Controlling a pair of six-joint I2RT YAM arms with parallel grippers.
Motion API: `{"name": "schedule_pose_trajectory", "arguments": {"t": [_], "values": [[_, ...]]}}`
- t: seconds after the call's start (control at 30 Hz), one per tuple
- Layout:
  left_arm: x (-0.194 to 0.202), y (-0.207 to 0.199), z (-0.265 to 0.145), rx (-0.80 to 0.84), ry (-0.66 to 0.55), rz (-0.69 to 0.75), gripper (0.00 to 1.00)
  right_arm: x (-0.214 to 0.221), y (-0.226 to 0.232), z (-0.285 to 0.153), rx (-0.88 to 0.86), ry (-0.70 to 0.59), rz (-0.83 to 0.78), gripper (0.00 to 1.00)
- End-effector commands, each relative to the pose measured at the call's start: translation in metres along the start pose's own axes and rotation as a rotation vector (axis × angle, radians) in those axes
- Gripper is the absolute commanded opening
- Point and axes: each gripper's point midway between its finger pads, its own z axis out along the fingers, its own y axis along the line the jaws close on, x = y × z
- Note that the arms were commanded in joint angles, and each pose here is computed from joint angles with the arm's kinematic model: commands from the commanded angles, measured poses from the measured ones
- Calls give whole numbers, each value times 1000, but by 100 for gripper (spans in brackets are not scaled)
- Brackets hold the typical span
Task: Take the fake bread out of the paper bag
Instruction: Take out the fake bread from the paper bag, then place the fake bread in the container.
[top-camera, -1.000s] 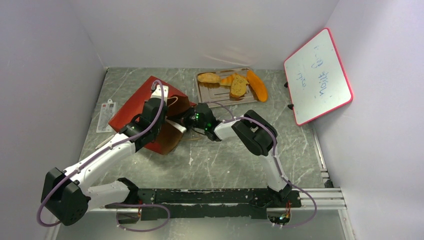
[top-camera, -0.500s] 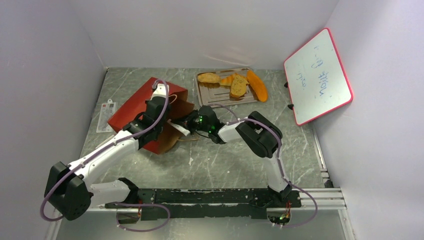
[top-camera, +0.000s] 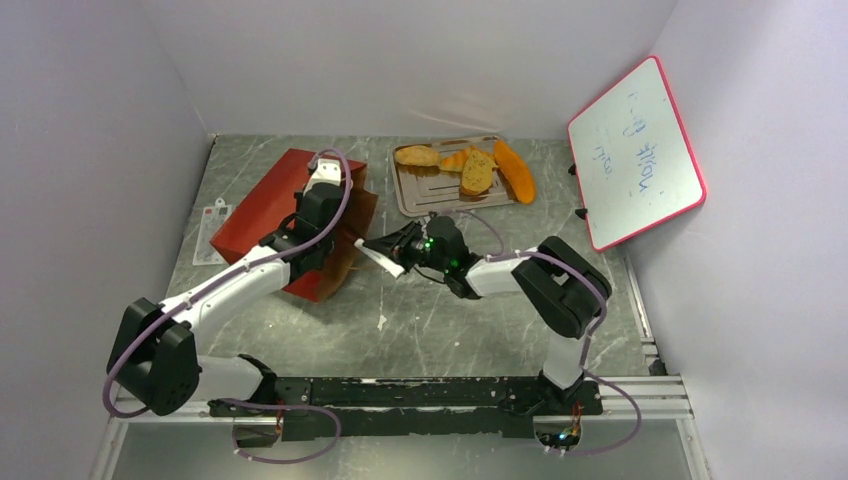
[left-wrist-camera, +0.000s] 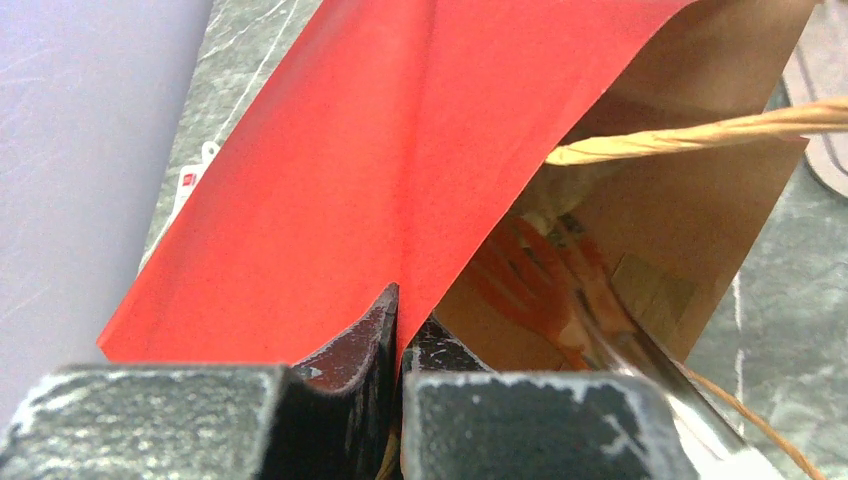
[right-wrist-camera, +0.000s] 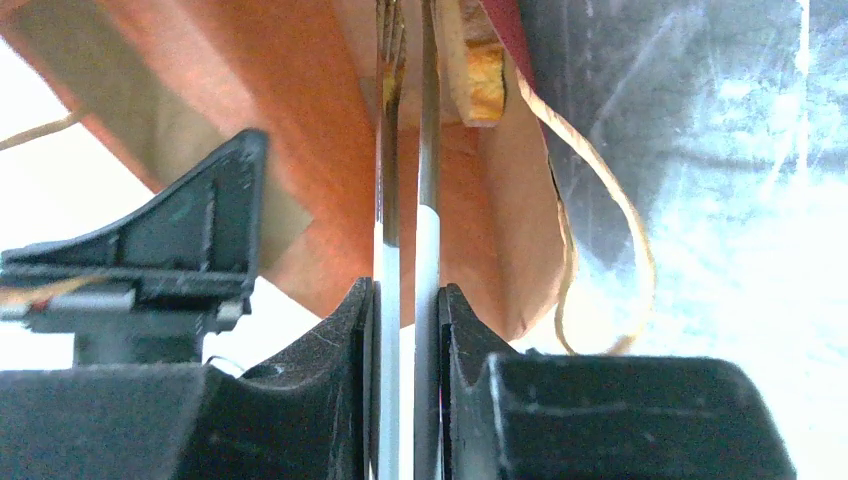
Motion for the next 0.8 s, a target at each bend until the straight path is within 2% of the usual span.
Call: {"name": "schedule_pose_trajectory", "arguments": {"t": [0.0,0.37,0.77], "values": [[-13,12,14,-58,-28,-28,7,-4,36,-22,-104,-14,-58,0],[-25,31,52,-125,-26,-34,7,-17,40,-79,-119,-68,-83,0],[-25,36,87,-140,-14,-15,7,-61,49,-128,-136,-200,-79,0]]}}
